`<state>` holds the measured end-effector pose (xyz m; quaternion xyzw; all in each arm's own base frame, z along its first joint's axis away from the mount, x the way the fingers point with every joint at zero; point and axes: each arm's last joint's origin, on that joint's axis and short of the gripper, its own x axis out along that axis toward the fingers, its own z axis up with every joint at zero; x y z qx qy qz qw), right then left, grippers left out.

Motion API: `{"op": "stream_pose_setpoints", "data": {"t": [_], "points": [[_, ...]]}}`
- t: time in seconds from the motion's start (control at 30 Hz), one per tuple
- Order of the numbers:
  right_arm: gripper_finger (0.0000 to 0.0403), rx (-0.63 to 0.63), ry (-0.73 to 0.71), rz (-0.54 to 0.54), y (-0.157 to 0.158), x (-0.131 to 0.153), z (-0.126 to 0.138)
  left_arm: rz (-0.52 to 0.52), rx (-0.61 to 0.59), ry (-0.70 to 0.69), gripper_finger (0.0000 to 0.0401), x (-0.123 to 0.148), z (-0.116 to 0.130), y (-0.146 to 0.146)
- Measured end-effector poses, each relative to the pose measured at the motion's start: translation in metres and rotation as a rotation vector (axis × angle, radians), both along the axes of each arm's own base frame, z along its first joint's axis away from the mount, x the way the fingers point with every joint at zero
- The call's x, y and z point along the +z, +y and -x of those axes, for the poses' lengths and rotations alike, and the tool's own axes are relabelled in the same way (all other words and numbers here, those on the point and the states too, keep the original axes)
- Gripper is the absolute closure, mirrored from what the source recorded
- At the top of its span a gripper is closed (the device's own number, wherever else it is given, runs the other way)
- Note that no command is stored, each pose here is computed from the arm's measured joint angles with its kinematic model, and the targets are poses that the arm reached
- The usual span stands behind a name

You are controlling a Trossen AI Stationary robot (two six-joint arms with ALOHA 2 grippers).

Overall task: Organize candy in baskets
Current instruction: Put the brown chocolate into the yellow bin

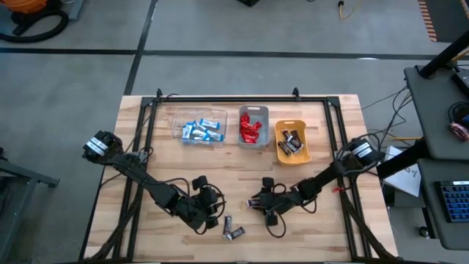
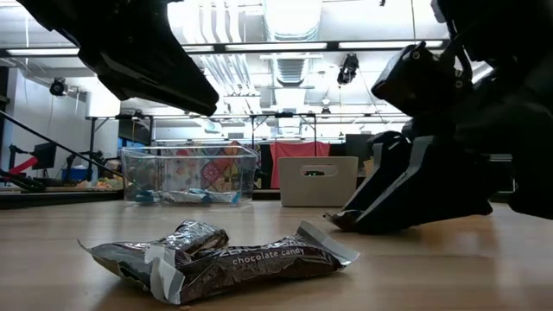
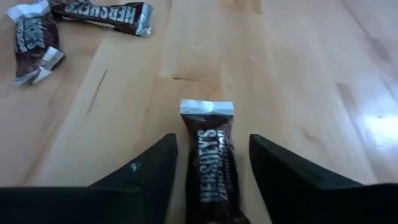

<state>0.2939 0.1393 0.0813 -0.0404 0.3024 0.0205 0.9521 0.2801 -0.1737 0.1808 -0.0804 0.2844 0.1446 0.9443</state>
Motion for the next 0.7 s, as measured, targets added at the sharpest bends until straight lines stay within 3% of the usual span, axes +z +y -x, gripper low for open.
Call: {"op": "stream_pose_setpoints", "data": {"t": [0.33, 0.7], "points": [[0.0367, 0.007, 0.006, -0.041, 0.001, -0.001, -0.001, 0.003, 0.004, -0.005, 0.0301, 0.000, -0.001, 0.001], [0.0394, 0.031, -0.002, -0.040, 0.000, 0.015, 0.002, 0.009, 0.004, -0.014, 0.0301, 0.001, -0.002, 0.000]]}}
